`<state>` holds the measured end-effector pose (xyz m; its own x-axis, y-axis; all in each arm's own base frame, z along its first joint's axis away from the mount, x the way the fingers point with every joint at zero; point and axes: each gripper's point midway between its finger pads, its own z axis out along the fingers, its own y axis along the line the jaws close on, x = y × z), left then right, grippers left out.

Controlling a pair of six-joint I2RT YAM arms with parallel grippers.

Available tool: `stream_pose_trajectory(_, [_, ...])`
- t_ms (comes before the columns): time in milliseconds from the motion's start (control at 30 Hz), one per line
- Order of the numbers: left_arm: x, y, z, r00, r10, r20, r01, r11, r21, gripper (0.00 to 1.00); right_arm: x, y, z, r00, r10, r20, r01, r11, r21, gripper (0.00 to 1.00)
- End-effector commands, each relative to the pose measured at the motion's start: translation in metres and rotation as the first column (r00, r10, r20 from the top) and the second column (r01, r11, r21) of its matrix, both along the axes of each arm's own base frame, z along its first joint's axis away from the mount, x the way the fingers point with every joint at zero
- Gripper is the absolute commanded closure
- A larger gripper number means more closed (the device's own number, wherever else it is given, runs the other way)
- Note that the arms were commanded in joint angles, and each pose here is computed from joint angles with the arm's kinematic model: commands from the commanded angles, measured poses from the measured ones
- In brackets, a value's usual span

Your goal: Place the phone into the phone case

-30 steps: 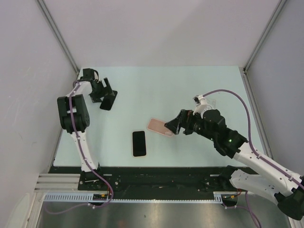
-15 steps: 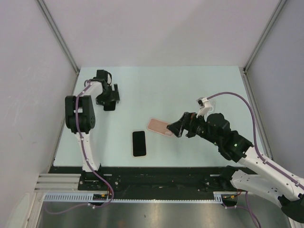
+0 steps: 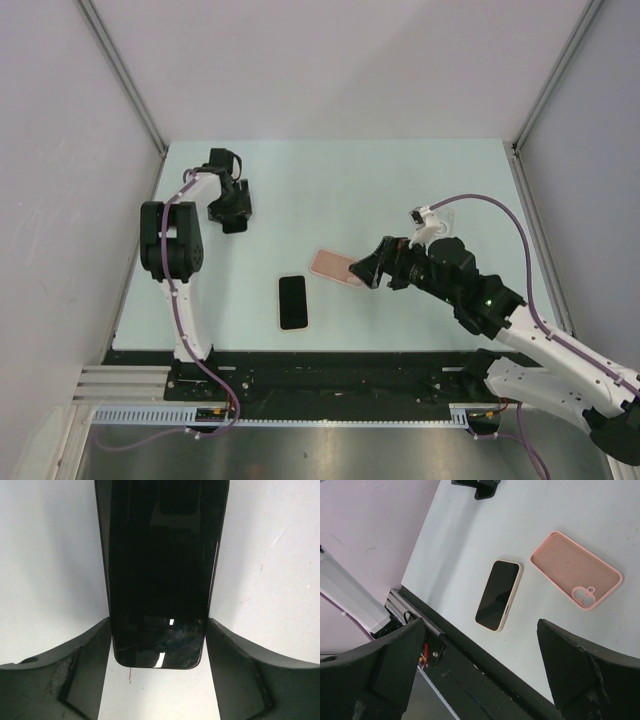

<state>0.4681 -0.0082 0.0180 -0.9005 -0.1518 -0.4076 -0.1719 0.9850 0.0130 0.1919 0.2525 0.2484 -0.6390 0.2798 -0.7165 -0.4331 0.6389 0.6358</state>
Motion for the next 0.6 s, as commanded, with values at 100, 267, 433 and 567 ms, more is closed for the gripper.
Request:
stream_pose_trajectory(100, [-0.040,-0.037,0.005,0.999,-0.030,-0.034,0.023,0.982,-0.189,0.33,0.028,0.013,-0.008,0.997,-0.068,-0.033,0.069,0.997,0.047,0.03])
stream_pose_trajectory(267, [-0.060,-0.069,0.008,0.997,-0.072,-0.011,0.065,0.955,-0.291,0.37,0.053,0.033,-0.014,0.996,-0.054,-0.065,0.060,0.992,0.109,0.05])
stream_pose_trajectory(433, [-0.078,-0.111,0.012,0.992,-0.126,0.017,0.121,0.897,-0.425,0.38,0.092,0.048,-0.042,0.988,-0.075,-0.134,0.096,0.983,0.155,0.12])
stream_pose_trajectory(567, [-0.091,-0.138,0.014,0.986,-0.162,0.036,0.159,0.859,-0.486,0.38,0.115,0.058,-0.069,0.982,-0.074,-0.172,0.103,0.981,0.167,0.21])
